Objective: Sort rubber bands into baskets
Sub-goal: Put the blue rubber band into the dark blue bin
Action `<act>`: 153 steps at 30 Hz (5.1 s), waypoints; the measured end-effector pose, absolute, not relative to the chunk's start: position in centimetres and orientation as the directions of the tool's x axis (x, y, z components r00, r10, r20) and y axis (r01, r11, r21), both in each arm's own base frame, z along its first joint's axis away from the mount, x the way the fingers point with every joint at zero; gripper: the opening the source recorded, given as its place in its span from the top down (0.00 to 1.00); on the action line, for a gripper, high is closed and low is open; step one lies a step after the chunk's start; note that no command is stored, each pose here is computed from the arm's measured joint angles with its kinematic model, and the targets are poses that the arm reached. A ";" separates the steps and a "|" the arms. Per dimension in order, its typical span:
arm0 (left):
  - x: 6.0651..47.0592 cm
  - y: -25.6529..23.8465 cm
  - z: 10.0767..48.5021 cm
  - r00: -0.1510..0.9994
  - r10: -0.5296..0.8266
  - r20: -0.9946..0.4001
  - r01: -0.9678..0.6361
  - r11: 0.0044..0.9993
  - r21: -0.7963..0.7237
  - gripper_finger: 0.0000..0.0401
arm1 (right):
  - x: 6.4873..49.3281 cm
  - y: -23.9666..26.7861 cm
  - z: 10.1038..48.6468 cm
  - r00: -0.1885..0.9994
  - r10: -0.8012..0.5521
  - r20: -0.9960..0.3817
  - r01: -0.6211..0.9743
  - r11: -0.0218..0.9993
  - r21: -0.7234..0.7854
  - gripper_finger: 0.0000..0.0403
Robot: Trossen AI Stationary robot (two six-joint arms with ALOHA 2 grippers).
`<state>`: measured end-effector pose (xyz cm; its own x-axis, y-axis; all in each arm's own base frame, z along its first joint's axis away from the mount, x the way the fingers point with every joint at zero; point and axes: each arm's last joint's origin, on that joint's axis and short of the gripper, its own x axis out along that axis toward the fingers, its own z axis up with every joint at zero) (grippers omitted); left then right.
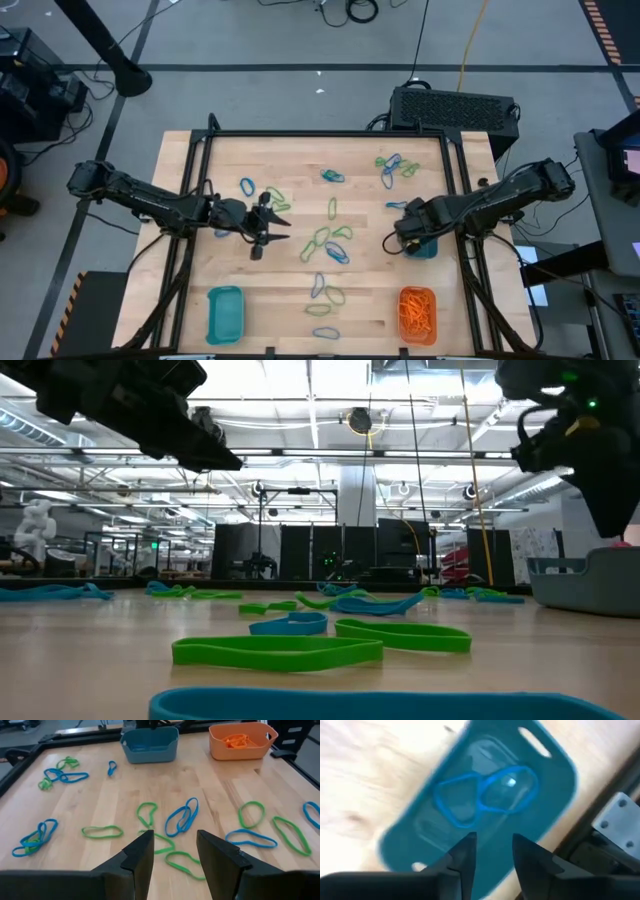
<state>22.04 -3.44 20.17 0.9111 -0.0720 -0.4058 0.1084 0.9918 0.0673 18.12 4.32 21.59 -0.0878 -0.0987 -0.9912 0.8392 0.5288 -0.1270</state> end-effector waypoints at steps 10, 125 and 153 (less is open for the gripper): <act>21.9 -3.6 20.0 0.894 -0.130 -0.429 0.164 0.985 0.044 0.61 | 23.4 5.9 23.5 0.428 0.020 -0.904 0.674 0.659 0.334 0.70; 18.8 -2.9 21.5 0.875 -0.049 -0.481 0.096 0.993 0.074 0.61 | 19.4 2.8 23.5 -0.150 -0.071 -0.986 0.508 0.850 -0.139 1.00; 18.0 -0.2 18.2 0.910 0.301 -0.284 -0.260 0.950 0.172 0.61 | 18.4 2.9 20.2 -0.093 0.037 -0.995 0.662 0.749 -0.034 0.87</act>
